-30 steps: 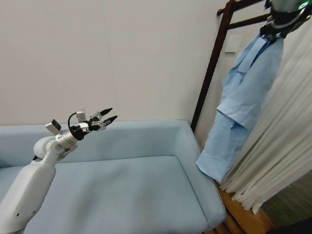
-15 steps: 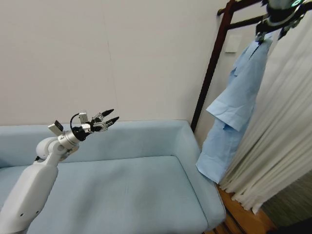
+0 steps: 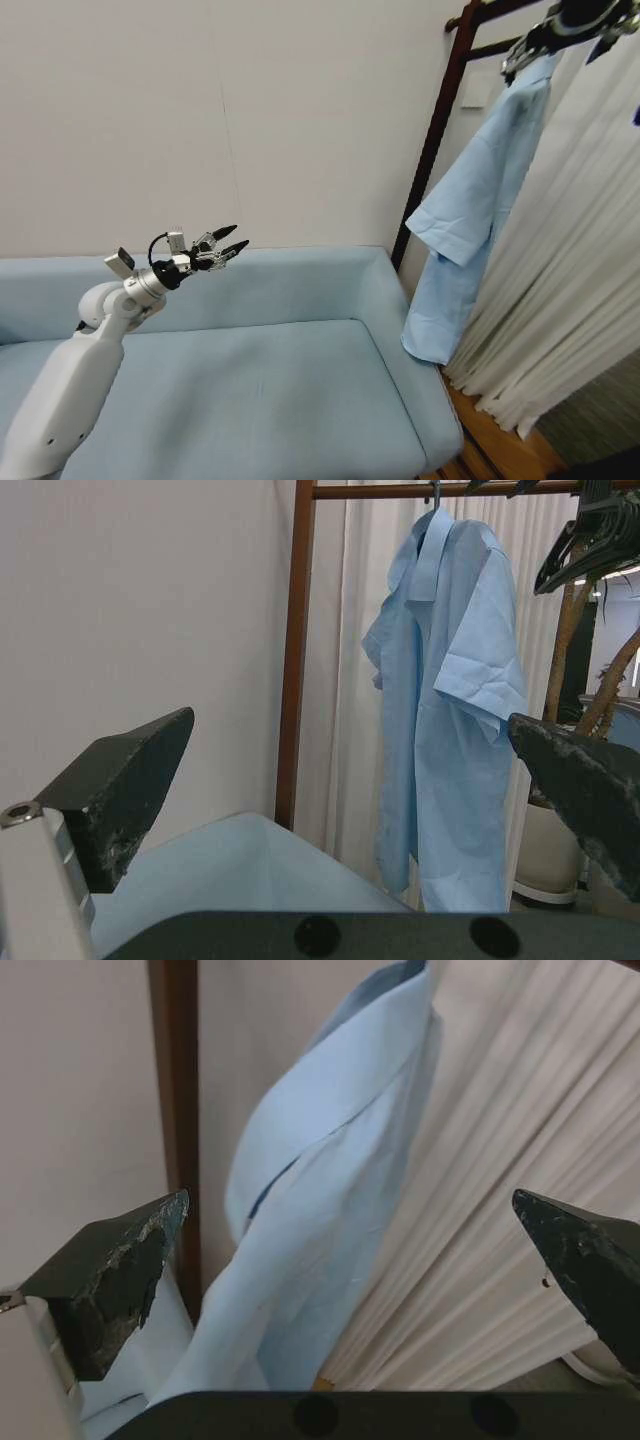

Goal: Pick up the clothes from the sofa and hang them on the clothes hanger.

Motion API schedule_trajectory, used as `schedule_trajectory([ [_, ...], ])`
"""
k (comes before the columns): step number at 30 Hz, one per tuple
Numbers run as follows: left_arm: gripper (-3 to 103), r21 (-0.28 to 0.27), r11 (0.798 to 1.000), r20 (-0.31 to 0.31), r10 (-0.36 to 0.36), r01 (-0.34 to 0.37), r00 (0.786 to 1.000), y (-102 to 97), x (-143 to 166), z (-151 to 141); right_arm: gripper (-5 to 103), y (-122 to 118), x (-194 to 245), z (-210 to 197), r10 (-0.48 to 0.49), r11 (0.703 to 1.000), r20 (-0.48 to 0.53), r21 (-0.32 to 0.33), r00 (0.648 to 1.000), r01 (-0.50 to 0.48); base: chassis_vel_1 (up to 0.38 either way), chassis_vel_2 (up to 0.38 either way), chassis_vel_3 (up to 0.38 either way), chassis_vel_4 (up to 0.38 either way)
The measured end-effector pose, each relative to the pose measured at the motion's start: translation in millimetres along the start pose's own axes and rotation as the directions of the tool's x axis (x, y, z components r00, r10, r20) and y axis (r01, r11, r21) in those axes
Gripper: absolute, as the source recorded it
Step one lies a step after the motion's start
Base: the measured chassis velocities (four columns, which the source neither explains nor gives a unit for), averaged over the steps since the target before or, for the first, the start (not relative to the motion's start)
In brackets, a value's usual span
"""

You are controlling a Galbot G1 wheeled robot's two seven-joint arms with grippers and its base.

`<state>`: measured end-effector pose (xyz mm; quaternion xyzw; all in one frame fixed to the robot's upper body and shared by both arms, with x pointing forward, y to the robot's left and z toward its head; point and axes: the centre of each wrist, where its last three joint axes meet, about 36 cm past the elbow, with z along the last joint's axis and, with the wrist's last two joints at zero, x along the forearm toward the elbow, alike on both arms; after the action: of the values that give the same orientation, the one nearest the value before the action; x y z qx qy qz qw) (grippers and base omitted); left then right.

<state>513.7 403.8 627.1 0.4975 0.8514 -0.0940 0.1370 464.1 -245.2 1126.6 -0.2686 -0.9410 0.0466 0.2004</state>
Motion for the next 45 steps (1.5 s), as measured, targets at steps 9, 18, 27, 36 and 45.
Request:
schedule_trajectory([
  [9,100,-0.011,0.997,0.013,-0.073,0.073,0.997,-12.5,5.5,1.9,100,-0.9,14.1,38.7,-0.165,0.983,0.151,0.107,0.975,0.15,0.0,0.0,0.0,0.0],
  [18,100,-0.026,0.978,0.044,-0.206,0.207,0.978,-39.6,16.0,-9.5,100,1.5,17.4,87.7,-0.403,0.914,0.283,0.173,0.87,0.367,0.0,0.0,0.0,0.0],
  [27,100,-0.013,0.94,0.076,-0.34,0.342,0.937,-68.3,39.4,-12.2,100,2.0,-19.1,166.8,-0.71,0.701,0.368,0.282,0.6,0.655,0.0,0.0,0.0,0.0],
  [36,100,0.025,0.867,0.09,-0.498,0.498,0.862,-104.3,27.6,-7.5,100,-15.8,-76.9,284.5,-0.858,0.464,0.388,0.303,0.337,0.833,0.0,0.0,0.0,0.0],
  [45,100,-0.067,0.808,-0.009,-0.587,0.586,0.809,-177.4,25.0,13.6,100,-42.4,-65.0,404.3,-0.92,0.351,0.287,0.308,0.265,0.885,0.0,0.0,0.0,0.0],
])
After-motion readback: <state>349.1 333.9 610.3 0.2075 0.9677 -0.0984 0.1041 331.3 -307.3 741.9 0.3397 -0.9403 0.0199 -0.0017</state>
